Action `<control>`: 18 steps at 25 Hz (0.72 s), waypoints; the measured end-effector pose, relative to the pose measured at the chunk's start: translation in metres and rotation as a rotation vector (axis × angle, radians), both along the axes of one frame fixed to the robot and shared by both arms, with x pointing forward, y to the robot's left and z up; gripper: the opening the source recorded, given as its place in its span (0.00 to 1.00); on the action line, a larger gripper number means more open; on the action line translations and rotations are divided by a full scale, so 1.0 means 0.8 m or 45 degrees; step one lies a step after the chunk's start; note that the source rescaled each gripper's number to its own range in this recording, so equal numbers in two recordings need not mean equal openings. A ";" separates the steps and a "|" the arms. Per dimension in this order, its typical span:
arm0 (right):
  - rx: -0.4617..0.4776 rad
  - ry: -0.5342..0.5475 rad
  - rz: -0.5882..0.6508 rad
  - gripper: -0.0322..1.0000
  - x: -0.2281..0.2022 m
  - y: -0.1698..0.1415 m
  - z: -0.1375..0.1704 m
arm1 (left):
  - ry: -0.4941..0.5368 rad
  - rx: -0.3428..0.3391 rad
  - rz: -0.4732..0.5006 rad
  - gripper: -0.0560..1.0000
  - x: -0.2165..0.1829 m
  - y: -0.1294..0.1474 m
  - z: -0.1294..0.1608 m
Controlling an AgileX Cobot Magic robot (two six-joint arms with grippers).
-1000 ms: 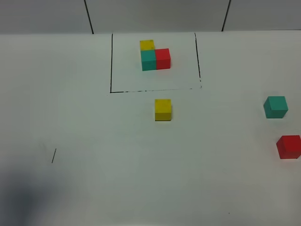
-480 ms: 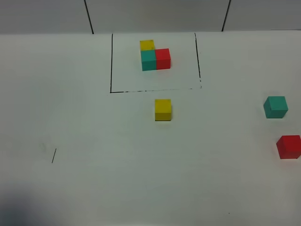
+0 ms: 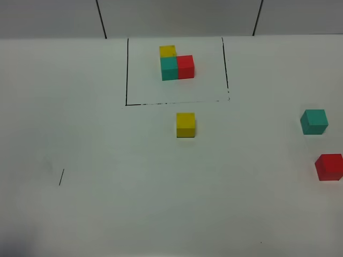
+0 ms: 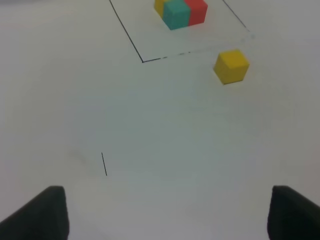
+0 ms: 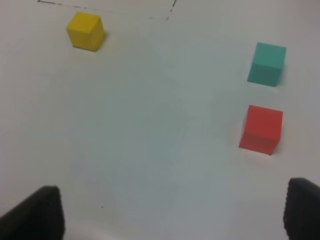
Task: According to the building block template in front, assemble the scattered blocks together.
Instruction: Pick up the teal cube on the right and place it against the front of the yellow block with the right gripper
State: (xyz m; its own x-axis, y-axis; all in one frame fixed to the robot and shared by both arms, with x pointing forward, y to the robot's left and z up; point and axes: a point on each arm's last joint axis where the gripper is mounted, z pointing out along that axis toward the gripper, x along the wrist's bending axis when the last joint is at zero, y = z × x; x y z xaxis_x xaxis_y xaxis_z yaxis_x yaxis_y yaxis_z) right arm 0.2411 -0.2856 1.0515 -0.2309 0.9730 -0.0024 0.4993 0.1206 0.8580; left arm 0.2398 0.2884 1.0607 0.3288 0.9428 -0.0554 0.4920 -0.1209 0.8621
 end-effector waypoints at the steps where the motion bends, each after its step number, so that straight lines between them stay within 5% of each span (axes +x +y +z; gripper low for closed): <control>1: 0.000 0.000 0.000 0.82 0.000 0.000 0.000 | -0.021 -0.004 0.000 0.85 -0.004 0.001 0.000; 18: 0.004 0.001 -0.002 0.82 0.000 0.000 0.000 | 0.029 0.014 -0.016 0.85 -0.018 0.003 -0.018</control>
State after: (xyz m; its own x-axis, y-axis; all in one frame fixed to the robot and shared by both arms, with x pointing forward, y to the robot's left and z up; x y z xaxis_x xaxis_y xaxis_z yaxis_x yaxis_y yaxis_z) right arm 0.2411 -0.2856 1.0515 -0.2291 0.9734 0.0007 0.5001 0.1171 0.8580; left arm 0.2252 0.2907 1.0460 0.3396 0.9391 -0.0524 0.5098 -0.1369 0.8493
